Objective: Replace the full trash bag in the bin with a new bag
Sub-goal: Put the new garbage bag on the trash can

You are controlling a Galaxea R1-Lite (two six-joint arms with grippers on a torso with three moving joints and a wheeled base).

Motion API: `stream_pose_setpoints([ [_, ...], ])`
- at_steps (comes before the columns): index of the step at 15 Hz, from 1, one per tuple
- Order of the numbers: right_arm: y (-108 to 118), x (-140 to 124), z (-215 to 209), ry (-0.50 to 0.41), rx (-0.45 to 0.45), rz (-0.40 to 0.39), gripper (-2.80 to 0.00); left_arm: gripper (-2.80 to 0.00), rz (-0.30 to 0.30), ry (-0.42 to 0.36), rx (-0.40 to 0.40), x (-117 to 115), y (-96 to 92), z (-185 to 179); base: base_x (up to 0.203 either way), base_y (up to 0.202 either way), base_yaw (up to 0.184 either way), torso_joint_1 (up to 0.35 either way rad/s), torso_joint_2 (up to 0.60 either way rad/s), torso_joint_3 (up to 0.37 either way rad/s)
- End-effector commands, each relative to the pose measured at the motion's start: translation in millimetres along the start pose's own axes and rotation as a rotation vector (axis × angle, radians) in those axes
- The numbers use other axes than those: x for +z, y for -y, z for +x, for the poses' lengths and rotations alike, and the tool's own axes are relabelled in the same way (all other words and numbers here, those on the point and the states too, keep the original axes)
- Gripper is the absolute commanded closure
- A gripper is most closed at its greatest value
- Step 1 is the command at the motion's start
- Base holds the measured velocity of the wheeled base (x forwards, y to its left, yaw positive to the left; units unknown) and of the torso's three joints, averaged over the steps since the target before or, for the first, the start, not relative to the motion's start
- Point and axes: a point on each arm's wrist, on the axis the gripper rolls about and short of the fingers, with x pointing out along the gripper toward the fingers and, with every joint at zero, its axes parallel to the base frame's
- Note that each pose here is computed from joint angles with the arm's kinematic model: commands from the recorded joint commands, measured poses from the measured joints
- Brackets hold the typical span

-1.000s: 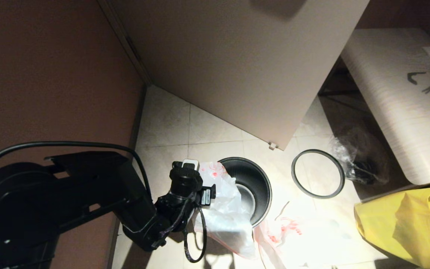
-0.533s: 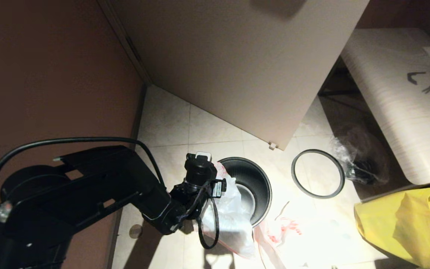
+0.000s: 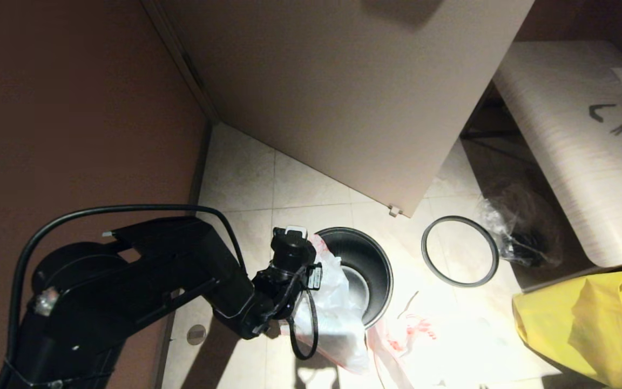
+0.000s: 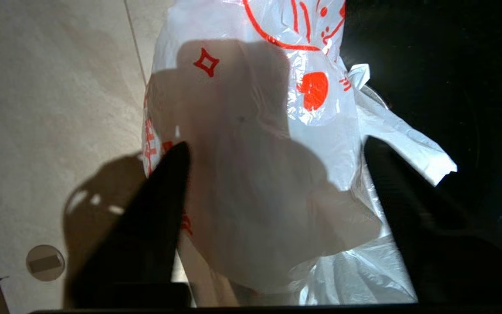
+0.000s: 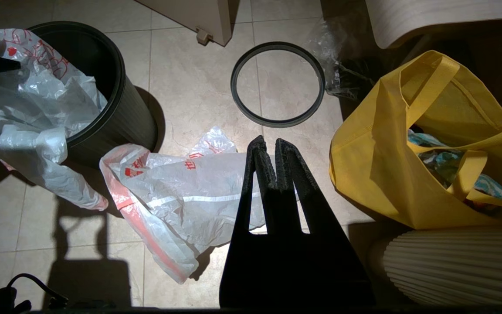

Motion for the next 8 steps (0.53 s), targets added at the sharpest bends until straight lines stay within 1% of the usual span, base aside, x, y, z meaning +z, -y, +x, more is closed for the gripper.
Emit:
stream_pose_setpoints([
  [1,0,0,0,-0.001,0.0,0.0,0.0,0.0,-0.003,-0.001,0.008,-2,-1.4,3,0.0,0.0,0.0,0.0,0.0,0.0],
  [5,0,0,0,-0.001,0.0,0.0,0.0,0.0,-0.004,-0.009,0.019,-4,-5.7,6,0.0,0.0,0.0,0.0,0.0,0.0],
  [8,0,0,0,-0.001,0.0,0.0,0.0,0.0,-0.019,0.019,0.025,8,-9.2,0,0.0,0.0,0.0,0.0,0.0,0.0],
])
